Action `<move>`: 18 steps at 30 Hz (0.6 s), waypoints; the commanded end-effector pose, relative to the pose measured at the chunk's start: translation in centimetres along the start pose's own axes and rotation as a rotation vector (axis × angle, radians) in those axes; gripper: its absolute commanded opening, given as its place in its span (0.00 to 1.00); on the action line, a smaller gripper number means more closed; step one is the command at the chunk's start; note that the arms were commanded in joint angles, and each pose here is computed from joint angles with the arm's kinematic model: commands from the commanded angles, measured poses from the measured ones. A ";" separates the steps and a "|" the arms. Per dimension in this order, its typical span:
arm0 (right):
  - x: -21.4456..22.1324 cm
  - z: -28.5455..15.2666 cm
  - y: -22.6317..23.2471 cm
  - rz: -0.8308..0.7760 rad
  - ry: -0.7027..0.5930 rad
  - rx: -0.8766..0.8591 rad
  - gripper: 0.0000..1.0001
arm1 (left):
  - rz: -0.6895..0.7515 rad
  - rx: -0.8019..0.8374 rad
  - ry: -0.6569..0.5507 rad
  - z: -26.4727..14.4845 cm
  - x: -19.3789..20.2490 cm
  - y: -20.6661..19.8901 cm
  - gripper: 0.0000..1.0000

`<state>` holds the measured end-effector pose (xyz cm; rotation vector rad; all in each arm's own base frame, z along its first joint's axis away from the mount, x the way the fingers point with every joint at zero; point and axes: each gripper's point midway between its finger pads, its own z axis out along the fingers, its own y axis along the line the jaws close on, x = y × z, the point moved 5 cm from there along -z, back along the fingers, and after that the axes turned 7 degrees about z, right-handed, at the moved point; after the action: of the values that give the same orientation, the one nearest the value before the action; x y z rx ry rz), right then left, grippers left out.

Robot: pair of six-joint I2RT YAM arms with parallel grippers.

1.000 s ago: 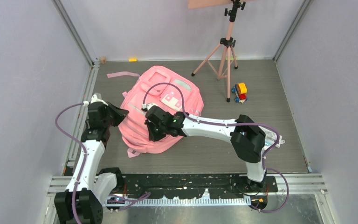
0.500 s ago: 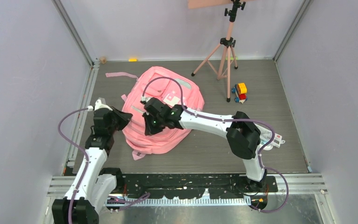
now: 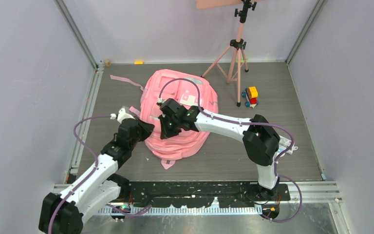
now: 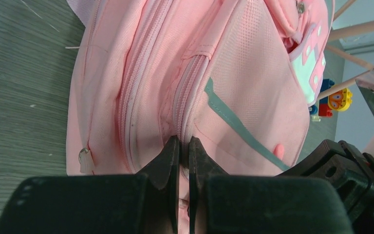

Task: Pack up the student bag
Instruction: Unzip the student bag at the center of the board.

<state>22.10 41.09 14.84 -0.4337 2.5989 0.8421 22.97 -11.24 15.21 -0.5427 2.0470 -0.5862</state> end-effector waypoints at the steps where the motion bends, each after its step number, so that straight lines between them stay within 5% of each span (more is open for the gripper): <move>1: -3.7 -2.9 1.2 0.008 -0.177 -0.061 0.00 | 0.016 0.154 0.123 -0.2 3.1 -3.8 0.00; 9: -2.4 -4.6 -0.7 0.024 -0.178 -0.018 0.01 | 0.088 0.185 0.102 -0.4 3.3 -5.9 0.02; 18: -1.1 -5.8 -3.1 0.038 -0.173 0.035 0.00 | 0.315 0.061 0.074 -3.2 0.0 -4.6 0.54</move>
<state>21.82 36.12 16.16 -0.3454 2.5478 0.8044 21.40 -15.34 17.72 -0.2868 2.0952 -0.5807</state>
